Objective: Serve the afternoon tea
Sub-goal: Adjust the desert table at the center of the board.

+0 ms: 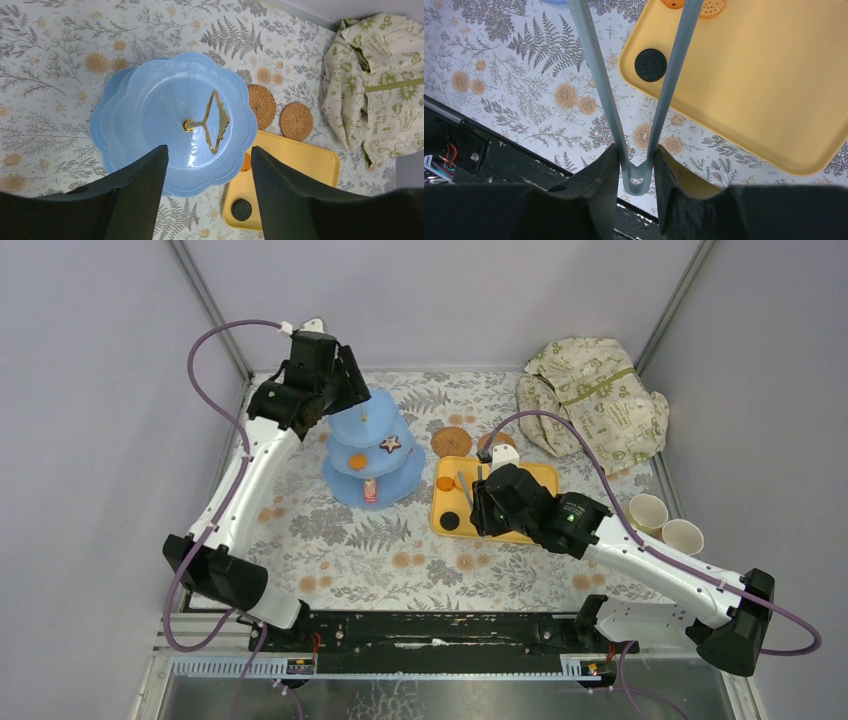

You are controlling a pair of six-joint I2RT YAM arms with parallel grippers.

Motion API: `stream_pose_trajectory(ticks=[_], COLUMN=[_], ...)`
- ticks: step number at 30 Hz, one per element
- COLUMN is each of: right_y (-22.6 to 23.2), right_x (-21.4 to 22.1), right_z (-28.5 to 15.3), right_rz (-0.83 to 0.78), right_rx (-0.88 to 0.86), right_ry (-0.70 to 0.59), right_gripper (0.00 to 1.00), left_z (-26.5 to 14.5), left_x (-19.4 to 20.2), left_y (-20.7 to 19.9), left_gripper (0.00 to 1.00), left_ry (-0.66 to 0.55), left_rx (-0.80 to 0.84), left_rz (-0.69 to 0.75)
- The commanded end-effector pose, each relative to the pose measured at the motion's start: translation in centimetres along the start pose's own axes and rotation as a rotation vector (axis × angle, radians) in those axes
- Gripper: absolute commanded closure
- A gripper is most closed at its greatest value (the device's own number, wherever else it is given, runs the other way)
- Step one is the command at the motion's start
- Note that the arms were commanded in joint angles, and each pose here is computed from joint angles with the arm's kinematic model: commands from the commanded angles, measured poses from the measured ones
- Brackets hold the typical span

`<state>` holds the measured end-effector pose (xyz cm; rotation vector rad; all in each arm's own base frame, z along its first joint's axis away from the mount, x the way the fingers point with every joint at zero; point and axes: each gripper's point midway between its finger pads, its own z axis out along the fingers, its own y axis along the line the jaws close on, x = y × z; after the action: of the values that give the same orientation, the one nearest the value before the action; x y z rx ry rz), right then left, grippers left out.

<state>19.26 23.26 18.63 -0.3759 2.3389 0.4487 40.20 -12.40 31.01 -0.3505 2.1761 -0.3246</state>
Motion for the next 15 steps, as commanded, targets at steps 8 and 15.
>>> stream_pose_trajectory(ticks=[8,15], right_y=[-0.3,-0.5], right_x=[-1.0,-0.8], right_z=[-0.3,-0.5], right_rz=[0.017,0.016], right_rx=[0.010,0.017], right_ry=[-0.041,-0.034], right_gripper=[0.64,0.64], left_z=[-5.1,-4.3], left_x=[-3.7,-1.4], left_y=[2.8,4.5], left_gripper=[0.24,0.23], left_ry=[-0.329,-0.373], left_rx=[-0.048,-0.040], left_rz=[-0.153,-0.266])
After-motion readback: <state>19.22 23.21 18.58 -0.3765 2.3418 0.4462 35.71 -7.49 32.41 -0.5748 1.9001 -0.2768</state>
